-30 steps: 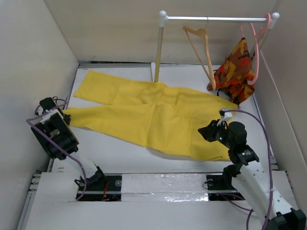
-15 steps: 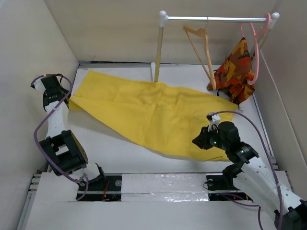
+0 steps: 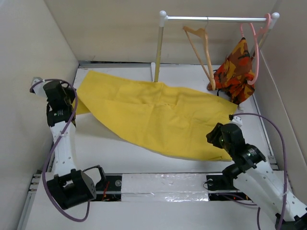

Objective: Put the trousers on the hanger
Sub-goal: Flatten out the trousers at the center of the board.

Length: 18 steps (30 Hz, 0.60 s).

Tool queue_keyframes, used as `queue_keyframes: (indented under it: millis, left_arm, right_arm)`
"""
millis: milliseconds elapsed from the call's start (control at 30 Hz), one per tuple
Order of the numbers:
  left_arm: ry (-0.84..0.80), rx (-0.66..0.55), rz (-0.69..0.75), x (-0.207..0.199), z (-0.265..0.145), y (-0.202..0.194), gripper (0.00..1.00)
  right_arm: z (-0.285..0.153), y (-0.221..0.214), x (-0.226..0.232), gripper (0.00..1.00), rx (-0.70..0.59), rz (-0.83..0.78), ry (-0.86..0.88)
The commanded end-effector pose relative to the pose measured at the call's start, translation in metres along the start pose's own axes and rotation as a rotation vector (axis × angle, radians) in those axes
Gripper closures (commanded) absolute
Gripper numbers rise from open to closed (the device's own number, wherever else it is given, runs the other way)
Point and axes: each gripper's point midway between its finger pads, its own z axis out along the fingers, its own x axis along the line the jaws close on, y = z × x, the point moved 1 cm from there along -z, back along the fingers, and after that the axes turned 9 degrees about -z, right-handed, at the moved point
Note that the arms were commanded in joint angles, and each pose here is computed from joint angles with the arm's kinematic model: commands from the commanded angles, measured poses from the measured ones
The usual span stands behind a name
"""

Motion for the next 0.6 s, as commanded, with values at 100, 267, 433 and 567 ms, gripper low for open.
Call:
queue_keyframes:
  millis: [100,267,433,567]
  left_arm:
    - [-0.201,0.042,-0.051,-0.033,-0.021,-0.029,1.0]
    - [-0.285,0.104,-0.074,-0.042,-0.033,-0.045,1.0]
    - [-0.364,0.102,-0.095,-0.053,-0.06,-0.041,1.0]
    - [-0.405,0.071,-0.087,-0.044,-0.078,-0.039,1.0]
  right_arm:
    - [0.02,0.009,-0.037,0.85,0.024,0.264,-0.329]
    - [0.051,-0.013,-0.067,0.69,0.089,0.413,-0.437]
    - [0.078,-0.005,-0.074,0.67,0.096,0.465,-0.412]
    - [0.1,-0.002,-0.076,0.67,0.152,0.464,-0.417]
